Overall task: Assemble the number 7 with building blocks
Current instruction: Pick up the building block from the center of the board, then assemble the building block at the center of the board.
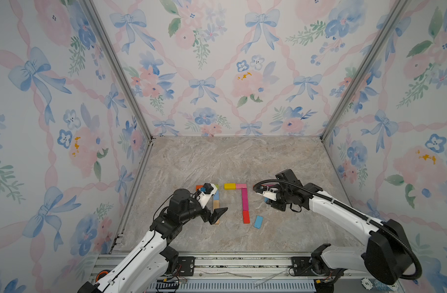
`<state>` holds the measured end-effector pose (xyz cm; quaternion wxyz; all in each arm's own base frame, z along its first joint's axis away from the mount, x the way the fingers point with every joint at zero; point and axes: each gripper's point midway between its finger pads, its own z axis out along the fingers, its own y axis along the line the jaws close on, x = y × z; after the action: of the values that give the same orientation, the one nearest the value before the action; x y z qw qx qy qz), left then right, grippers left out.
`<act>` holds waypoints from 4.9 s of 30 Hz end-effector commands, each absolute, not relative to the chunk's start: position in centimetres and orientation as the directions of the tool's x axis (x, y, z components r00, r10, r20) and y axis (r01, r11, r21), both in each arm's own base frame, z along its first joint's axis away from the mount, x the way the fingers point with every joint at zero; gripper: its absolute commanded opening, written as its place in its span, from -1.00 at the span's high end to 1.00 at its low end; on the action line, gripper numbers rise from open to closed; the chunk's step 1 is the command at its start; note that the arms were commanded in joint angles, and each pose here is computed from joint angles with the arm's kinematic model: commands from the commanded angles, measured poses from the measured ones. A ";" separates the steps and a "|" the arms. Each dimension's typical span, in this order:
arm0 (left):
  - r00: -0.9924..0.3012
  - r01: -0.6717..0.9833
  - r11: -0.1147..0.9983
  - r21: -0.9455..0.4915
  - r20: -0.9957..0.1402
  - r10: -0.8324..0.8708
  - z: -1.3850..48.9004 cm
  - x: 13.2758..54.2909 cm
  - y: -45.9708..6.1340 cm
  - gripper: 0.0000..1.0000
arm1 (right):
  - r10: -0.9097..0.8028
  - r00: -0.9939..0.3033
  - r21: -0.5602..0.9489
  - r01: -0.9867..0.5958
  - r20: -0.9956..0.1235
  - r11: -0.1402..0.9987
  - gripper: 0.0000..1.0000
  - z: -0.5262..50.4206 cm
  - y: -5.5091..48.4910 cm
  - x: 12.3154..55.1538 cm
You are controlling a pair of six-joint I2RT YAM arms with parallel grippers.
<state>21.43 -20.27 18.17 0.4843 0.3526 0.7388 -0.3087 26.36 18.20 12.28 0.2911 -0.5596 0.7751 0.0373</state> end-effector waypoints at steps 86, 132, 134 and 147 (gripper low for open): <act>-0.292 0.826 0.553 -0.112 -0.924 0.248 17.4 21.2 -20.6 -0.96 | -0.088 -0.984 0.040 -0.096 -0.157 0.995 0.78 0.8 13.3 22.5; -0.306 0.823 0.557 -0.116 -0.915 0.262 16.9 21.3 -20.6 -0.96 | -0.032 -0.994 -0.036 -0.028 -0.101 0.999 0.40 -1.1 11.9 26.6; -0.307 0.823 0.557 -0.116 -0.915 0.263 16.8 21.4 -20.6 -0.96 | -0.030 -0.995 -0.046 -0.025 -0.100 0.999 0.15 -1.0 11.9 26.4; -0.301 0.824 0.555 -0.114 -0.918 0.259 17.0 21.3 -20.6 -0.96 | -0.025 -0.995 -0.077 -0.017 -0.099 0.997 0.09 -0.4 11.5 24.4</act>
<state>21.35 -20.58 16.96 0.4641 0.3553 0.7509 -0.3074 27.89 13.44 1.74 0.1101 -0.0105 0.9938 0.0051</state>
